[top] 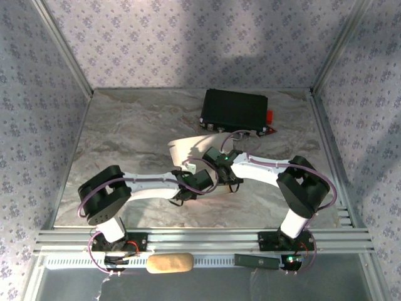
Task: Fold the paper box
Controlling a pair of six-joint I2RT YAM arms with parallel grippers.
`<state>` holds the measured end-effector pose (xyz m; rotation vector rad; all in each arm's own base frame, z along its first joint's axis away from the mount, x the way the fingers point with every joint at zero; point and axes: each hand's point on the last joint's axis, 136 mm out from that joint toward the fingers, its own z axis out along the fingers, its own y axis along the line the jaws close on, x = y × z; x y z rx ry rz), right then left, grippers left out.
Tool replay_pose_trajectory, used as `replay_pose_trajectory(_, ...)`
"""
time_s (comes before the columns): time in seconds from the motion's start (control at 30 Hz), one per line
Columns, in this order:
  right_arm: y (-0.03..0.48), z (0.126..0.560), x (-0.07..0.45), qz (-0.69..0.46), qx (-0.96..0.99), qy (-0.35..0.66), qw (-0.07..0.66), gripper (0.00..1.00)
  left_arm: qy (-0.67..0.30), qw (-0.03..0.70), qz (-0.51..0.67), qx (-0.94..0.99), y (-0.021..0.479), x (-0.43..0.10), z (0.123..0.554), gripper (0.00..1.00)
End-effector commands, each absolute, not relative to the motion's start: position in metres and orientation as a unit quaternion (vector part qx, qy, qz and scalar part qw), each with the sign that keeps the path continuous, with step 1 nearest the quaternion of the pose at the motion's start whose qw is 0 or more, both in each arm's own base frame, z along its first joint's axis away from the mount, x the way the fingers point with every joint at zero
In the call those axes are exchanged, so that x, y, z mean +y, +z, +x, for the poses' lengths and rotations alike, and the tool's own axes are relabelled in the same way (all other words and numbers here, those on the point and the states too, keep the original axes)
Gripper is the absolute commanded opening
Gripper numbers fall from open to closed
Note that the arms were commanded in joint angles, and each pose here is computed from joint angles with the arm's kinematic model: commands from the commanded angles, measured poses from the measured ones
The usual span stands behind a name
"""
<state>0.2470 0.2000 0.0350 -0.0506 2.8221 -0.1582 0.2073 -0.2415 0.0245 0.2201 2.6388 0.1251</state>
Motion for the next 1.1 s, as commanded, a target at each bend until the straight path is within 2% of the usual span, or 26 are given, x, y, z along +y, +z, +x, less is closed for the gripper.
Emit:
replay_pose_trajectory(0.0, 0.039, 0.247, 0.202, -0.003, 0.986, -0.044, 0.163, 0.0, 0.07, 0.221, 0.098, 0.968, 0.014, -0.234, 0.203, 0.11)
replay_pose_trajectory(0.1, 0.042, 0.246, 0.203, -0.002, 0.985, -0.04, 0.166, 0.0, 0.072, 0.225, 0.099, 0.967, 0.016, -0.236, 0.205, 0.0)
replay_pose_trajectory(0.27, 0.046, 0.245, 0.201, 0.008, 0.985, -0.035, 0.168, 0.0, 0.103, 0.235, 0.104, 0.961, 0.025, -0.234, 0.211, 0.0)
replay_pose_trajectory(0.6, 0.04, 0.239, 0.197, 0.029, 0.988, -0.037, 0.148, 0.0, 0.247, 0.251, 0.125, 0.927, 0.035, -0.225, 0.214, 0.0)
replay_pose_trajectory(0.9, 0.044, 0.236, 0.2, 0.039, 0.988, -0.017, 0.15, 0.0, 0.258, 0.267, 0.13, 0.919, 0.034, -0.234, 0.216, 0.0)
replay_pose_trajectory(0.93, 0.043, 0.236, 0.2, 0.039, 0.988, -0.017, 0.15, 0.0, 0.246, 0.266, 0.13, 0.923, 0.032, -0.236, 0.215, 0.02)
replay_pose_trajectory(1.0, 0.041, 0.235, 0.199, 0.04, 0.988, -0.017, 0.149, 0.0, 0.22, 0.268, 0.134, 0.928, 0.031, -0.241, 0.215, 0.25)
replay_pose_trajectory(1.07, 0.039, 0.234, 0.199, 0.04, 0.988, -0.016, 0.148, 0.0, 0.19, 0.264, 0.136, 0.936, 0.029, -0.245, 0.215, 0.35)
